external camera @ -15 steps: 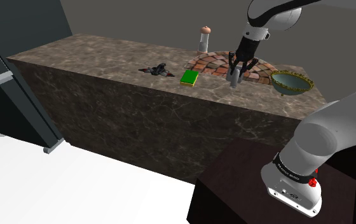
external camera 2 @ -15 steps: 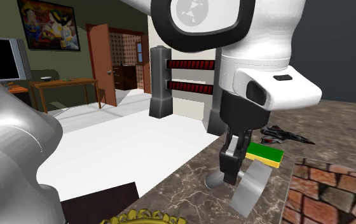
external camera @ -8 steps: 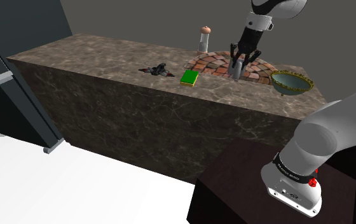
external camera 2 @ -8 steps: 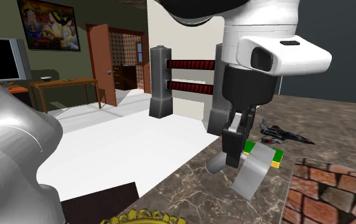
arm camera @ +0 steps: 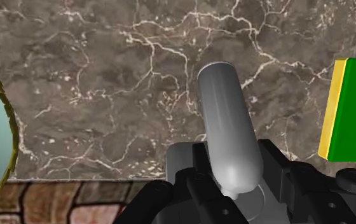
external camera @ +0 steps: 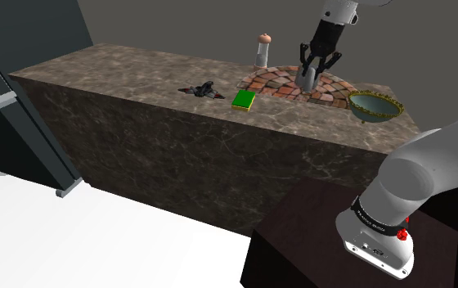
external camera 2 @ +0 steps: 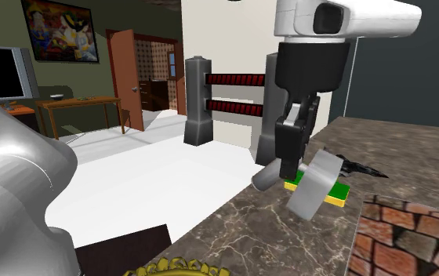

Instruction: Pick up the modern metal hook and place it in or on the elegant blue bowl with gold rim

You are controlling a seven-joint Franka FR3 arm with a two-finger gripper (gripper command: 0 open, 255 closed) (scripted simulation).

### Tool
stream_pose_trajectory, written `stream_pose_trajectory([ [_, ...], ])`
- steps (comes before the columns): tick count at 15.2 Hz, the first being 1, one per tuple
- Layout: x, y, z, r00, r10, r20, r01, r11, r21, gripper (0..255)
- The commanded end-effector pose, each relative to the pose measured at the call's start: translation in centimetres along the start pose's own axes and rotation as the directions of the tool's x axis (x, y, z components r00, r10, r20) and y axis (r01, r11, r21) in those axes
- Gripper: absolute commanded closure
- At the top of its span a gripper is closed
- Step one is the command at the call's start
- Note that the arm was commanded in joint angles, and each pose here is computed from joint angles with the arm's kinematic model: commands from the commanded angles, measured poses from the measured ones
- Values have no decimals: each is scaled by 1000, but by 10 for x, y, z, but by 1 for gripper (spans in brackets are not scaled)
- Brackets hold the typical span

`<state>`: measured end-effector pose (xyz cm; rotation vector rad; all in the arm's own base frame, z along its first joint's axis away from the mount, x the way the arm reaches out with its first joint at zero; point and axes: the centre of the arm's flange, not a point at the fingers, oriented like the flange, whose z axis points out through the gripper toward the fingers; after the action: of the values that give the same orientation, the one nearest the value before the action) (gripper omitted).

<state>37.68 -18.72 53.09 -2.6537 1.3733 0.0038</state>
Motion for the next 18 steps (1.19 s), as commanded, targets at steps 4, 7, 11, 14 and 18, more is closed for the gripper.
stream_pose_trajectory([
  [4,-1,-4,-26,1000,0,0,0,1000,0,255],
  [7,-2,-6,-42,1000,0,0,0,1000,0,255],
  [11,-4,-9,-63,1000,0,0,0,1000,0,255],
  [14,-5,-11,-75,1000,0,0,0,1000,0,255],
  [18,-11,40,-87,1000,0,0,0,1000,0,255],
])
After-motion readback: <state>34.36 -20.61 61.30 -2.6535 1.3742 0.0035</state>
